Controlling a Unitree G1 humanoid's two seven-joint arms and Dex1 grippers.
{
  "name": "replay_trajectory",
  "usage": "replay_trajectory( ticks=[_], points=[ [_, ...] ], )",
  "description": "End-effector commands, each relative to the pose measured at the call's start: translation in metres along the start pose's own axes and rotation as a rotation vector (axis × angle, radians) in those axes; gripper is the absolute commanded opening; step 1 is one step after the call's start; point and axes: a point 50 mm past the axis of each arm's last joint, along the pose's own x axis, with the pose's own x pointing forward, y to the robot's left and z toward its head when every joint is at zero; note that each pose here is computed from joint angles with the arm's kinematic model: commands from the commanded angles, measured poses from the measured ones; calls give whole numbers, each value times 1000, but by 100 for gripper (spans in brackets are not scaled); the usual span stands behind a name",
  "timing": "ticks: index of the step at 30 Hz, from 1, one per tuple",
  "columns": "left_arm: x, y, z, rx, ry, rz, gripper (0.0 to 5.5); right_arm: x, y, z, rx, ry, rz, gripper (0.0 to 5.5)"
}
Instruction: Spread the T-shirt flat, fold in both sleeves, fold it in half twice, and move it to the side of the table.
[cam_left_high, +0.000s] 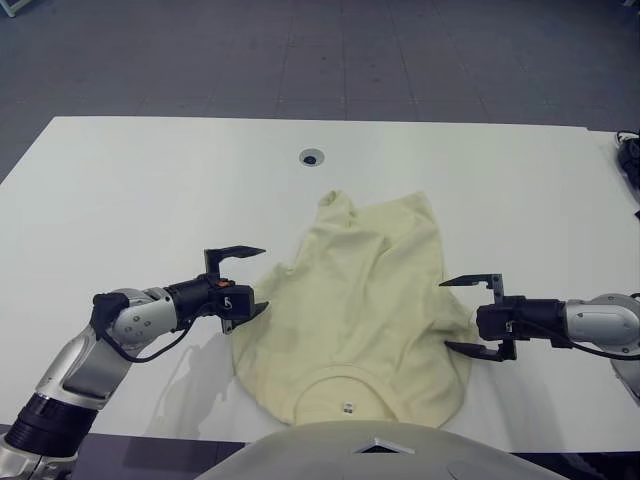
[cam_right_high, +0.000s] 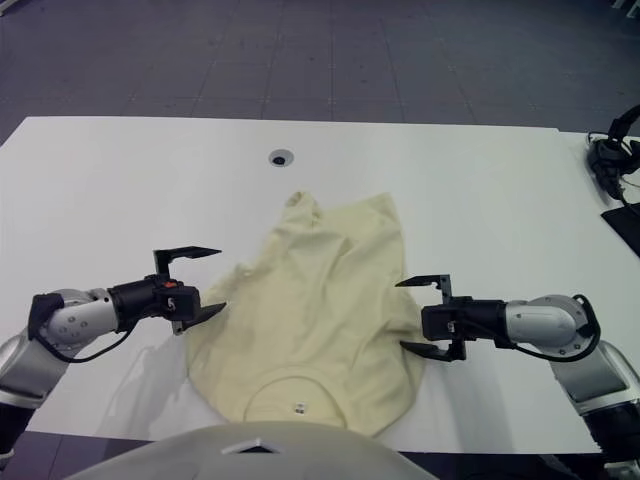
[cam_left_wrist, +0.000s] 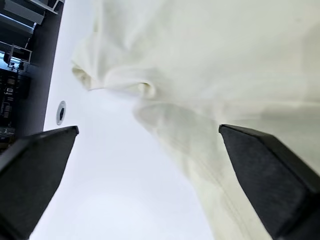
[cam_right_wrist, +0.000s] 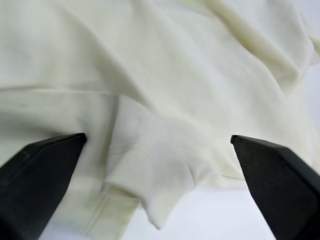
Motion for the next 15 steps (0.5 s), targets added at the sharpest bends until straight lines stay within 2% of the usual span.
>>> replay_trajectory(
  ticks=[1,6,11,15],
  points=[
    [3,-27,-9,-12,26,-79,539,-9,14,-33,18,215,67,540],
    [-7,-45,-9,-15,46,-104,539,-21,17,-36,29,239,68,540],
    [-27,-45,-6,-11,86,-76,539,-26,25,-14,90,102,111,540],
    [-34,-53,12,-36,38,-112,539,-23,25,8,109,-21,138,540]
  ],
)
